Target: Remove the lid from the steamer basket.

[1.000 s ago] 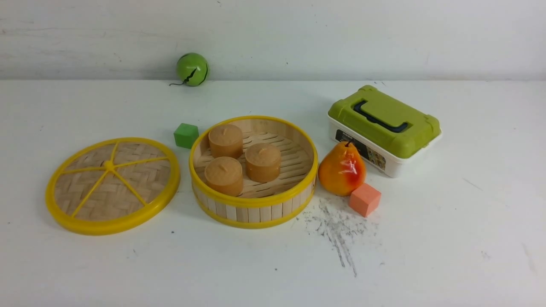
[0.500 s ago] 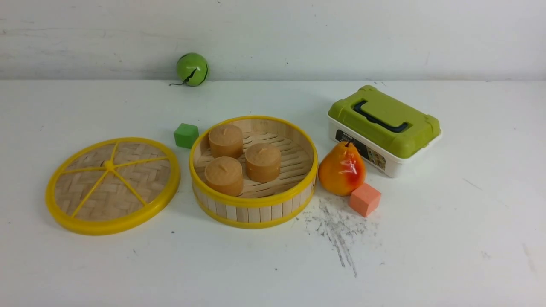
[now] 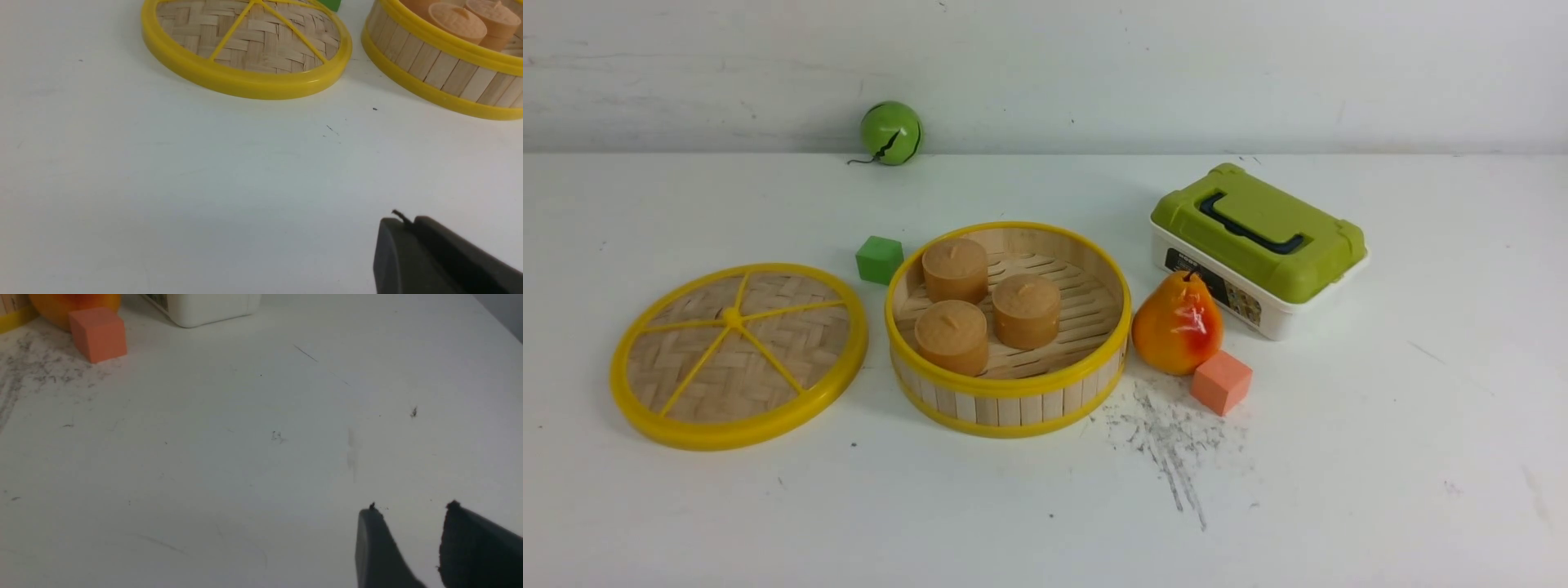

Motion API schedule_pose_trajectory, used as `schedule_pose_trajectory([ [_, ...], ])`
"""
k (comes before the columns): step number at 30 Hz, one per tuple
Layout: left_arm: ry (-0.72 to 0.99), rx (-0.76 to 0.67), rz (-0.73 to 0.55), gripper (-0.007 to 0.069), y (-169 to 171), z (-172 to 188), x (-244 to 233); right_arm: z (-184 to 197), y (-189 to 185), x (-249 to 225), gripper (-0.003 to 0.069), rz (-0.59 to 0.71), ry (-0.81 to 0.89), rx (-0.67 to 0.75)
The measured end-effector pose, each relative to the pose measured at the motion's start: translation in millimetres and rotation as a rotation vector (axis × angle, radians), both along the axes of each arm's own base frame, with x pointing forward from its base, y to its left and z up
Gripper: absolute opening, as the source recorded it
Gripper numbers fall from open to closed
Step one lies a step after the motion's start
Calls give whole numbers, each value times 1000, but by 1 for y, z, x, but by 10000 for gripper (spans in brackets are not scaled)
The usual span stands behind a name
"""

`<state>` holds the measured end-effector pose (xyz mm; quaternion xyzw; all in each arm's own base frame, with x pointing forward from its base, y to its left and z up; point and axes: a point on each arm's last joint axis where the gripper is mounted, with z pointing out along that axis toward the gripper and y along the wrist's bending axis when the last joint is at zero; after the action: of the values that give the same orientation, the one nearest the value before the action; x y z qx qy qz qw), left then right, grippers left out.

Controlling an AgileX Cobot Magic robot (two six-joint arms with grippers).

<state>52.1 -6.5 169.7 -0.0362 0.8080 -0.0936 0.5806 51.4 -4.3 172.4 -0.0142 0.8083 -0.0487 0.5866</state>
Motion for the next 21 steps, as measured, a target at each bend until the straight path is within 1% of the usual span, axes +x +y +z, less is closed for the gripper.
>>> schedule_pose_trajectory([
  [21, 0, 0, 0, 48, 0, 0, 0, 0, 0, 0, 240, 0, 0, 0],
])
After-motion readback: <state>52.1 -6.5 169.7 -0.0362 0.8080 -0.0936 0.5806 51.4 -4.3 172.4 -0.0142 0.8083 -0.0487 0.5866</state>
